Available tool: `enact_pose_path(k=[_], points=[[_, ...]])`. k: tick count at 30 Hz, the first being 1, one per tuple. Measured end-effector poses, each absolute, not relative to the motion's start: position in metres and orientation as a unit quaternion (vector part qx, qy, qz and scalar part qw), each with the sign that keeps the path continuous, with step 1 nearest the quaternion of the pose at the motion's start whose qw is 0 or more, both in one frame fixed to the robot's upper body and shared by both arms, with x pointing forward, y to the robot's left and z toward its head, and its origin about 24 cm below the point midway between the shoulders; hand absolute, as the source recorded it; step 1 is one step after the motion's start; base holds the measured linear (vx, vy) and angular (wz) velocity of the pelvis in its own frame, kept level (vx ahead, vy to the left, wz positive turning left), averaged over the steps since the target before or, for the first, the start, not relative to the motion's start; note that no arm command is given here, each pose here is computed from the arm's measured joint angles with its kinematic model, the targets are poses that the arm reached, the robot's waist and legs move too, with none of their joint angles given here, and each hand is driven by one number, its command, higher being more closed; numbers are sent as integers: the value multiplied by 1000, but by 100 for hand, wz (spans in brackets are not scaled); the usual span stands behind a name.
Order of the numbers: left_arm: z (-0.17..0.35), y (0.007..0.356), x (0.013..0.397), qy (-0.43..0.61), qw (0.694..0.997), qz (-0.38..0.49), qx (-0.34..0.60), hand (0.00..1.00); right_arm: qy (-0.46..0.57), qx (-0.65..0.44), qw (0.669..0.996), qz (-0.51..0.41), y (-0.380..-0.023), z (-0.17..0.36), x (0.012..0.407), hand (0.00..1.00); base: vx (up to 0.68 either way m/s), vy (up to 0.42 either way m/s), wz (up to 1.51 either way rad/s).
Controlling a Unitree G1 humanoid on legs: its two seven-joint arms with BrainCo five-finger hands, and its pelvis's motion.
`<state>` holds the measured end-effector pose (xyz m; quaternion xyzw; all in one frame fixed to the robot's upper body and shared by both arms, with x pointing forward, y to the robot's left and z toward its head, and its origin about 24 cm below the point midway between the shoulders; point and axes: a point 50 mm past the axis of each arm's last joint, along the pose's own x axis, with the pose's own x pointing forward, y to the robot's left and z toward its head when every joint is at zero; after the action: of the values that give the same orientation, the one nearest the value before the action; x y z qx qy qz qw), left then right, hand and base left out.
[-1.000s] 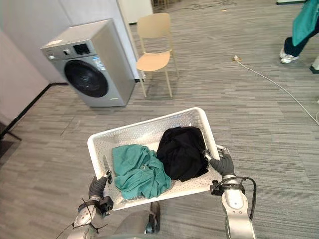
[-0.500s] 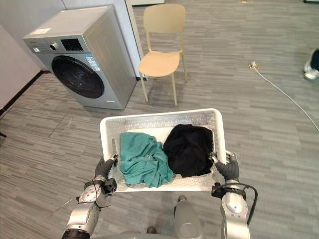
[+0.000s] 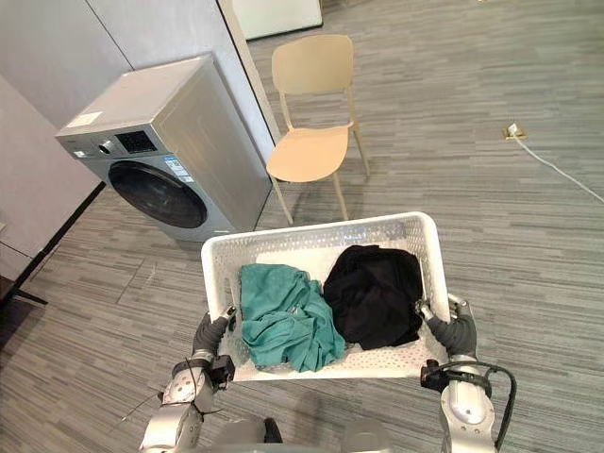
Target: Pick up the laundry basket with both hands and put the clothes into the washing machine.
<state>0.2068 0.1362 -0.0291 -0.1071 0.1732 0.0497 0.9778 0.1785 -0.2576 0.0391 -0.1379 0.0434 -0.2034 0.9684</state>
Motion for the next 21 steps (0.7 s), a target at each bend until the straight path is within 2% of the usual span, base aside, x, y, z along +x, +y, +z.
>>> enact_pose_path(k=[4,10,16,21], points=[[-29,139,210,169,979,50,-104,100,47,-125,969,-207,-256,34,184,100,498,402,-62],[-19,141,230,148,987,23,-64,100,65,-84,964,-243,-254,23,180,100,456,311,-3],[-16,146,240,133,990,19,-45,100,59,-61,965,-248,-247,18,180,100,196,-71,24],[-30,134,229,171,984,10,-54,100,89,-68,957,-269,-256,11,167,100,190,-144,41]])
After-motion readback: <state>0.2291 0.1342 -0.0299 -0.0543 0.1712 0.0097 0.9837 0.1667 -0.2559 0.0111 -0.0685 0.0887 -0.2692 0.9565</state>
